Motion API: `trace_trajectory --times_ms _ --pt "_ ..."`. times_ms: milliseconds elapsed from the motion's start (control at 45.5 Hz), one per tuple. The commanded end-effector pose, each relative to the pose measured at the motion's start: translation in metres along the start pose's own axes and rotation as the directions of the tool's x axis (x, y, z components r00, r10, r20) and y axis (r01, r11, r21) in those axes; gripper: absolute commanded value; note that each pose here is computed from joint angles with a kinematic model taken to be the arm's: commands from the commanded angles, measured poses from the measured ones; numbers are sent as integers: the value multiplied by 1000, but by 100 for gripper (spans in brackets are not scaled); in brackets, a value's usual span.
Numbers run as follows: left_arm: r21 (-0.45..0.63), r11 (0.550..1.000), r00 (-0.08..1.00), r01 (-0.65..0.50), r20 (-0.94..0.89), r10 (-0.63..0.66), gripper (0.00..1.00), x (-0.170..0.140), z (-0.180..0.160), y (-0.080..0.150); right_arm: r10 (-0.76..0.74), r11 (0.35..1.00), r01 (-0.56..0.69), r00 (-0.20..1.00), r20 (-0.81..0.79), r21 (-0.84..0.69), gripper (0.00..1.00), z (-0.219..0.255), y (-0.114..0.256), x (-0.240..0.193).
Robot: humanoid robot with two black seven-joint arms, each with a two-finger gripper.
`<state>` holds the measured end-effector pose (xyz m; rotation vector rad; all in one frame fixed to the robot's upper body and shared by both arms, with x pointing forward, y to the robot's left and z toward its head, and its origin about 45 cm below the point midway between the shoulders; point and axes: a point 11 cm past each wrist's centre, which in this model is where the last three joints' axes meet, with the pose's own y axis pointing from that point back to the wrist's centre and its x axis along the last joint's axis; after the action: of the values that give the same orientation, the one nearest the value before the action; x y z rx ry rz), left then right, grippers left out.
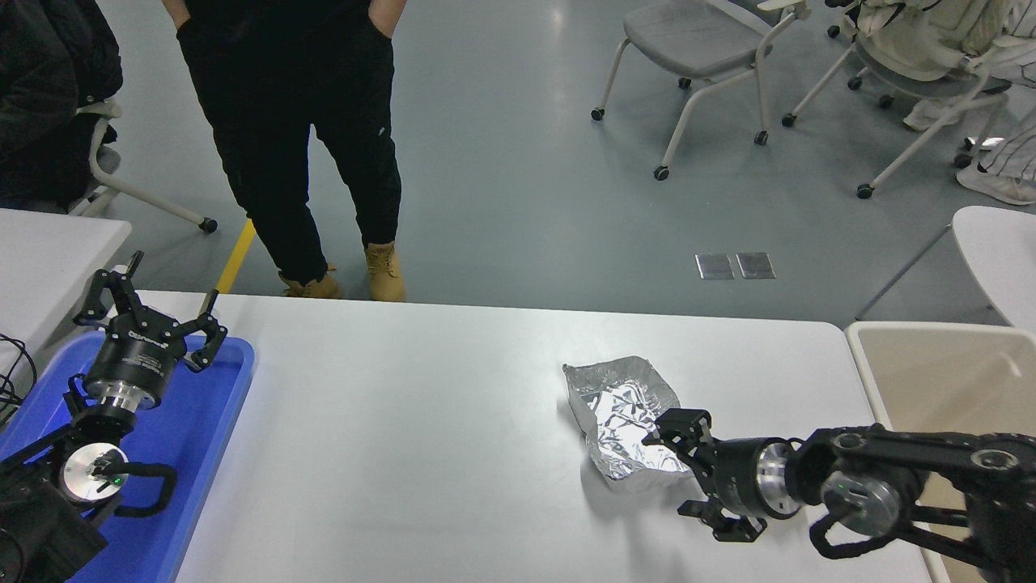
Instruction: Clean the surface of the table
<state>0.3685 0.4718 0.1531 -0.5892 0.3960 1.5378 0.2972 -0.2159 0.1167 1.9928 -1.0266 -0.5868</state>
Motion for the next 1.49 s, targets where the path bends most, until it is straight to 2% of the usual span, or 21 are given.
trace_trajectory --times_ms 0,374,681,813,989,1011,1187,1297,1407,1473 --pt "0 1000 1000 0 0 0 100 0 0 0 53 998 -53 998 15 -14 100 -2 -20 7" --pt "0 1000 1000 0 0 0 100 0 0 0 93 995 -91 995 49 -34 100 0 -30 19" --pt "0 1000 1000 0 0 0 100 0 0 0 103 990 -103 995 -5 -93 97 21 -34 21" --pt "0 1000 1000 0 0 0 100 0 0 0 103 989 -104 994 -22 -103 87 24 -34 22" --pt "0 1000 1000 0 0 0 100 0 0 0 89 983 -91 996 -20 -161 58 29 -33 21" --pt "0 1000 1000 0 0 0 100 0 0 0 87 981 -89 996 -20 -174 49 29 -33 21" --pt "0 1000 1000 0 0 0 100 0 0 0 93 977 -96 995 -23 -191 27 23 -31 25" --pt "0 1000 1000 0 0 0 100 0 0 0 89 977 -91 996 -23 -195 19 21 -30 25" --pt "0 1000 1000 0 0 0 100 0 0 0 86 974 -88 996 -20 -210 1 18 -29 25" --pt "0 1000 1000 0 0 0 100 0 0 0 86 966 -86 996 -10 -244 0 21 -28 26"
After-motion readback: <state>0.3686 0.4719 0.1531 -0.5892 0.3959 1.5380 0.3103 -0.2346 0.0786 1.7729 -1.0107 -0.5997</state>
